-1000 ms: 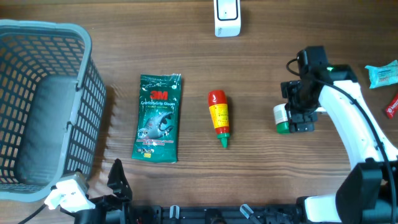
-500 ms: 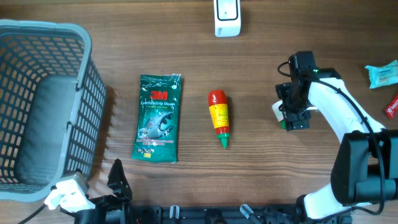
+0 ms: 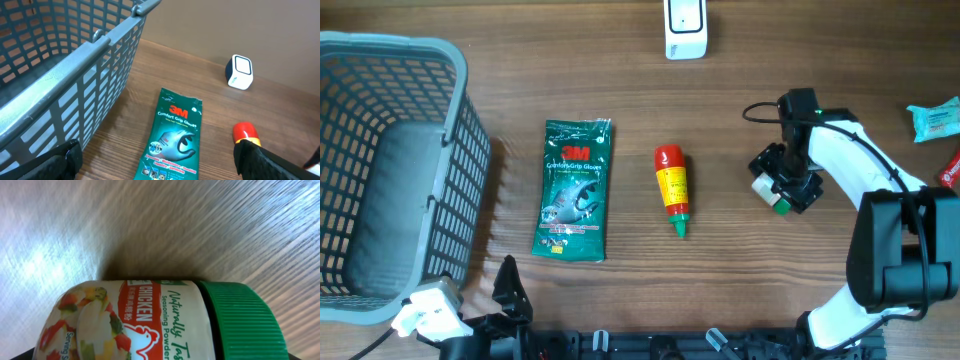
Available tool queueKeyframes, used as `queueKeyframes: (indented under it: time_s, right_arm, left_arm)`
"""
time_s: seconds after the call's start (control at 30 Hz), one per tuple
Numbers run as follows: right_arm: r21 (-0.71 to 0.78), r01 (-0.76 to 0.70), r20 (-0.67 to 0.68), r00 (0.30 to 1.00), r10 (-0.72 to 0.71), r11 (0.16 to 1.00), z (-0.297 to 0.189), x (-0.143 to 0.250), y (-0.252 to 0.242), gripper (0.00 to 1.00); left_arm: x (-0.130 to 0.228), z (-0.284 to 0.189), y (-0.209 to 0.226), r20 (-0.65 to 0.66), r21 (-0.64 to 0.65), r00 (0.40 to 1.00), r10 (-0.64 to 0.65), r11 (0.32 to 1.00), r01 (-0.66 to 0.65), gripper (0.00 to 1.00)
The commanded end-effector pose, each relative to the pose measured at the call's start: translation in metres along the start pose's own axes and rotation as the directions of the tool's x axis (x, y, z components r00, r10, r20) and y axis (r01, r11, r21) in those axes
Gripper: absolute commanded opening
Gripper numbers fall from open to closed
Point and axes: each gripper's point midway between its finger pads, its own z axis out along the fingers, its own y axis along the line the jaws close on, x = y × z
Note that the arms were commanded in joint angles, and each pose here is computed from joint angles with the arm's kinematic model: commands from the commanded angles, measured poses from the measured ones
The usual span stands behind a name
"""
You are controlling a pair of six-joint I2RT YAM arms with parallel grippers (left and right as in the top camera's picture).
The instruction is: Scan the item barcode
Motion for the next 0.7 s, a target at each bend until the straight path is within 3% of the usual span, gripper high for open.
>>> queueKeyframes:
  time_s: [0.0, 0.07, 0.17, 0.4, 0.5, 0.67]
  right_arm:
    - [-0.224, 0.326, -0.086, 0.932, -0.352, 0.918, -0.025, 0.021, 0.039, 0.84]
    - [-0.389, 0.389, -0.149, 0.868, -0.473, 0.835, -0.038, 0.047, 0.056, 0.84]
    - [-0.546, 0.367, -0.212, 0.809, -0.548, 0.753, -0.055, 0.075, 0.068, 0.84]
    - [-0.856, 0.045, -0.350, 0.683, -0.642, 0.515, -0.129, 0.126, 0.098, 0.84]
    - [-0.876, -0.067, -0.401, 0.650, -0.646, 0.477, -0.149, 0.133, 0.101, 0.84]
    - [-0.852, -0.114, -0.460, 0.628, -0.628, 0.510, -0.153, 0.138, 0.095, 0.85]
  left_arm:
    - [-0.001, -0.001, 0.000, 0.007, 0.004, 1.000, -0.004, 1.000, 0.004, 1.00]
    - [-0.001, -0.001, 0.000, 0.007, 0.004, 1.000, -0.004, 1.000, 0.004, 1.00]
    - [-0.001, -0.001, 0.000, 0.007, 0.004, 1.000, -0.004, 1.000, 0.004, 1.00]
    - [-0.001, -0.001, 0.000, 0.007, 0.004, 1.000, -0.004, 1.000, 0.004, 1.00]
    - [-0.001, -0.001, 0.000, 0.007, 0.004, 1.000, -0.004, 1.000, 0.004, 1.00]
    - [-0.001, -0.001, 0.000, 0.007, 0.004, 1.000, -0.004, 1.000, 0.004, 1.00]
